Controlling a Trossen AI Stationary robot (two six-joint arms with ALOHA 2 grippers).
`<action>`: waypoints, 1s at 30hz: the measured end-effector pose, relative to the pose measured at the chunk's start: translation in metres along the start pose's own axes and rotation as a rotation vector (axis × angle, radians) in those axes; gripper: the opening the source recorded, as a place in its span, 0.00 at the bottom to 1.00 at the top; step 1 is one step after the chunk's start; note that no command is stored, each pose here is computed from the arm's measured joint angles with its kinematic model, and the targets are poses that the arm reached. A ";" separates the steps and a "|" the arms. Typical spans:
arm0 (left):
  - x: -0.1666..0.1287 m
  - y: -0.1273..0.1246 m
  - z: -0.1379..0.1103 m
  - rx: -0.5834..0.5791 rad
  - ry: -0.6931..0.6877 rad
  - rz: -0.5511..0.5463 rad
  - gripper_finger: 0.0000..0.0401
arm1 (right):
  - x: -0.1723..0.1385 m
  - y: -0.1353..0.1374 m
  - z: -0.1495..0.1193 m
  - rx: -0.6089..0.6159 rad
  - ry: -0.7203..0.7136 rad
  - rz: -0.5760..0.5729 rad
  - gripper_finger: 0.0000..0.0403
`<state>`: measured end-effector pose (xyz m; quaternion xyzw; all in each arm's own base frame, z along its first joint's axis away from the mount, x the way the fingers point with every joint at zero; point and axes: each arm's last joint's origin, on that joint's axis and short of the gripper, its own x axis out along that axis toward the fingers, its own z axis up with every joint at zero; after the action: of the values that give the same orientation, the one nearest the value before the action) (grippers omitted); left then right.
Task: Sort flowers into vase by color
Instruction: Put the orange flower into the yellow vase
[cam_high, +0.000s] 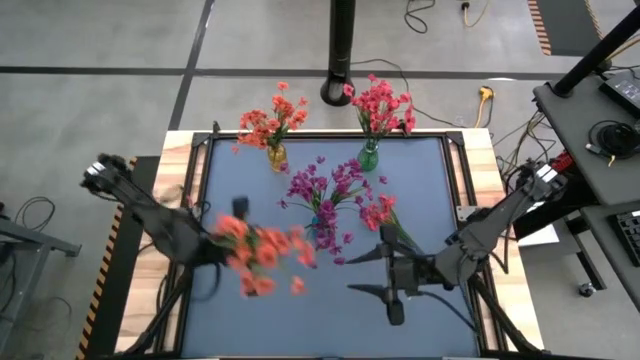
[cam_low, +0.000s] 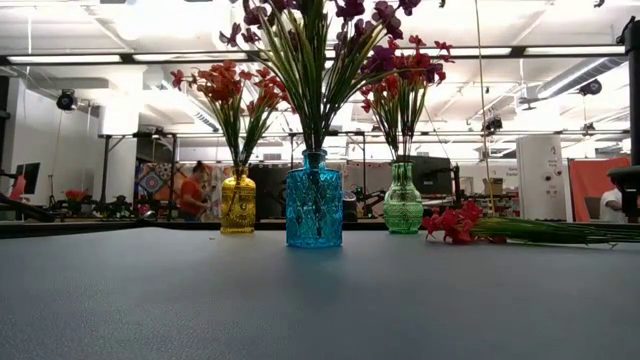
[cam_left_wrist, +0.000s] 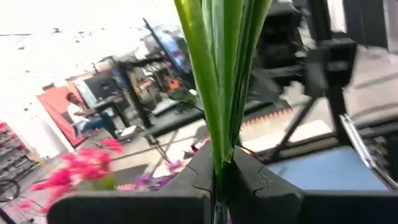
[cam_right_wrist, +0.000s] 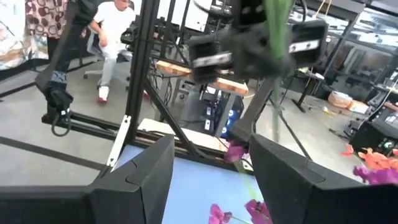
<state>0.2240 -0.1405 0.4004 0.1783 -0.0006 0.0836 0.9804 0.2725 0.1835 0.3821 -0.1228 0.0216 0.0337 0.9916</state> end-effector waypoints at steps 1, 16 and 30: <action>-0.006 0.011 0.001 -0.006 -0.012 0.015 0.00 | -0.003 -0.002 0.002 0.002 0.001 0.000 0.50; -0.059 0.123 -0.081 -0.048 -0.087 0.136 0.00 | 0.005 -0.054 -0.014 0.074 0.156 -0.140 0.50; -0.025 0.126 -0.168 -0.073 -0.032 0.254 0.00 | 0.015 -0.088 -0.033 0.074 0.286 -0.238 0.50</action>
<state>0.1740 0.0302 0.2862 0.1422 -0.0417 0.2040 0.9677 0.2923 0.0915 0.3704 -0.0915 0.1488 -0.1026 0.9793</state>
